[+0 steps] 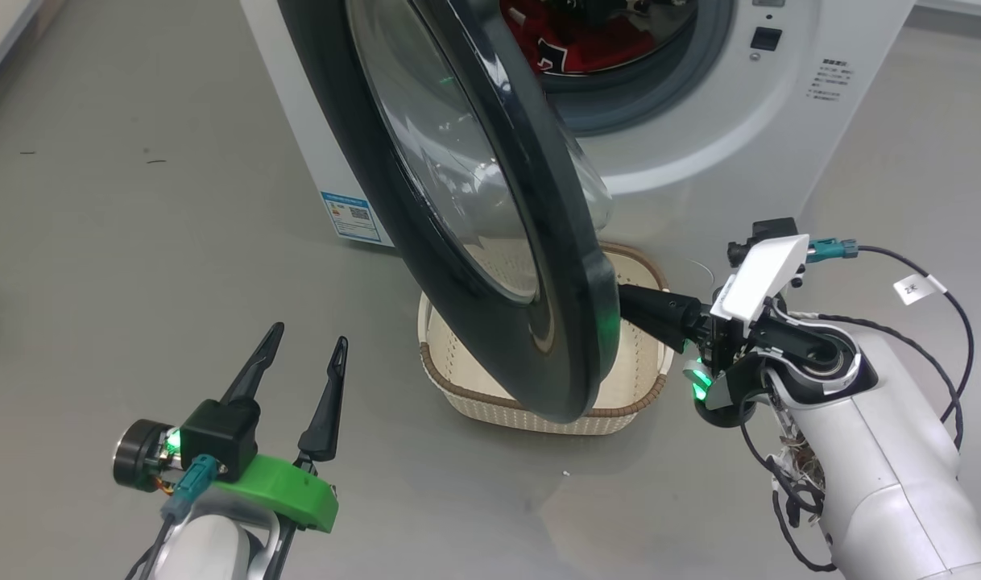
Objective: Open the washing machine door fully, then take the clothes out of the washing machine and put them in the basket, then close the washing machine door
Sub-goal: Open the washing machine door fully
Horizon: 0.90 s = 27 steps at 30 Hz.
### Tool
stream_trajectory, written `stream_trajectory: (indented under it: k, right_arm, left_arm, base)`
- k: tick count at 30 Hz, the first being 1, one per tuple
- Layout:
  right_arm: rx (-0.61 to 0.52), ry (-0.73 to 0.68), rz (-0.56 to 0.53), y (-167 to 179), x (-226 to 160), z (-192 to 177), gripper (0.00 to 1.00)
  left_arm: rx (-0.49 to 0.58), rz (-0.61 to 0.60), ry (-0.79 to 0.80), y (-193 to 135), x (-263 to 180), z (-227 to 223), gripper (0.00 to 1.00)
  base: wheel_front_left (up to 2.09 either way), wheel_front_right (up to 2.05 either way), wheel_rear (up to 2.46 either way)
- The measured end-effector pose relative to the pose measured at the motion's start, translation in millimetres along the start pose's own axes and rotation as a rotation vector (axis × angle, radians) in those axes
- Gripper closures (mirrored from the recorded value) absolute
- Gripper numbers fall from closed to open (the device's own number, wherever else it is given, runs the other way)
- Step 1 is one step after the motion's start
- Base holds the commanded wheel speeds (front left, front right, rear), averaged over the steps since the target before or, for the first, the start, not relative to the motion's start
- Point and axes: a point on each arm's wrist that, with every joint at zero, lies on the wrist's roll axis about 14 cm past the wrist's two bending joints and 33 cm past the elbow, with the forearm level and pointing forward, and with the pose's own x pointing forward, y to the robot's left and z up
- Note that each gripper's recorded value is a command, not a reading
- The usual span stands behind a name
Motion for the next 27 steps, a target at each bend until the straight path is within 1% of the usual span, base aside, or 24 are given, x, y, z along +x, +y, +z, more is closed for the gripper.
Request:
stream_trajectory:
  k: [8,23,27]
  right_arm:
    - [0.016,0.099,0.06,15,21,-31,1.0]
    - [0.025,0.23,0.092,24,48,-77,1.0]
    - [0.024,0.243,0.094,25,53,-84,1.0]
  left_arm:
    - [0.003,0.035,-0.009,10,-11,4,0.0]
    - [0.01,0.098,-0.029,29,-27,11,0.0]
    - [0.009,0.111,-0.026,32,-31,10,0.0]
  base:
    - [0.0,0.0,0.0]
    - [0.0,0.0,0.0]
    - [0.0,0.0,0.0]
